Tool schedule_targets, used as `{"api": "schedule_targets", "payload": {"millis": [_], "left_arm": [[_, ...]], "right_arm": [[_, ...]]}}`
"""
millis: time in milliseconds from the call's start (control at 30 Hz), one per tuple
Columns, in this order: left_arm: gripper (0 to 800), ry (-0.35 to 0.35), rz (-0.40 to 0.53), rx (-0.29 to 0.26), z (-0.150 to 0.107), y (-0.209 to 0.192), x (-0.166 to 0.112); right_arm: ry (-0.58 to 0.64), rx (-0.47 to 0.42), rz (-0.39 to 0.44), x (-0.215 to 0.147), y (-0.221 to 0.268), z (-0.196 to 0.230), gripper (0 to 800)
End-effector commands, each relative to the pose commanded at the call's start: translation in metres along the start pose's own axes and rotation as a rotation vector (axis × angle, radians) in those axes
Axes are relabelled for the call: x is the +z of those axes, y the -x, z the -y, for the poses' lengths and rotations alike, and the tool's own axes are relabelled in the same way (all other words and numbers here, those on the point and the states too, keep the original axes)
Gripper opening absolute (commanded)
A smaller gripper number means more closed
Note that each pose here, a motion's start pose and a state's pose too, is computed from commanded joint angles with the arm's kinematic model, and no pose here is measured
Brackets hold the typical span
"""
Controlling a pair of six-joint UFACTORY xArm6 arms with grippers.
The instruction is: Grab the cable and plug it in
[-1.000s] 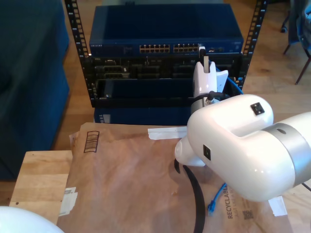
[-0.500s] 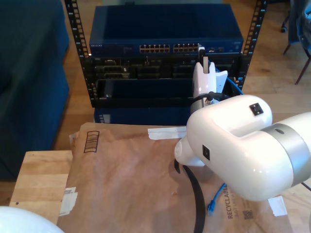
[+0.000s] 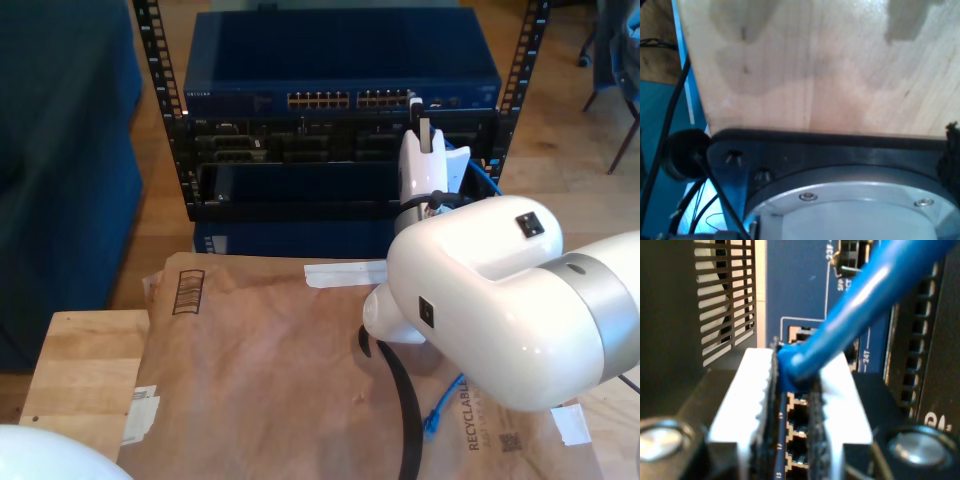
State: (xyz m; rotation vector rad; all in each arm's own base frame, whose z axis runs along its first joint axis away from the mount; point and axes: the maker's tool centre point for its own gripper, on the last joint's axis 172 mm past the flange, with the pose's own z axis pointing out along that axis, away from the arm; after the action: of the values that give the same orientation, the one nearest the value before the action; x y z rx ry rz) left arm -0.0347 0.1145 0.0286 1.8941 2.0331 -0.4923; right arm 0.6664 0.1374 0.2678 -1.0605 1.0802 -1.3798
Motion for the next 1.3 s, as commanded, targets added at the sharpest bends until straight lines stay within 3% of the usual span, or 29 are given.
{"api": "schedule_targets", "payload": {"millis": [1300], "left_arm": [[800, 0.000, 0.003, 0.000, 0.0000, 0.0008, 0.0002]], "right_arm": [[0.004, 0.006, 0.013, 0.0048, 0.0062, 0.0017, 0]]}}
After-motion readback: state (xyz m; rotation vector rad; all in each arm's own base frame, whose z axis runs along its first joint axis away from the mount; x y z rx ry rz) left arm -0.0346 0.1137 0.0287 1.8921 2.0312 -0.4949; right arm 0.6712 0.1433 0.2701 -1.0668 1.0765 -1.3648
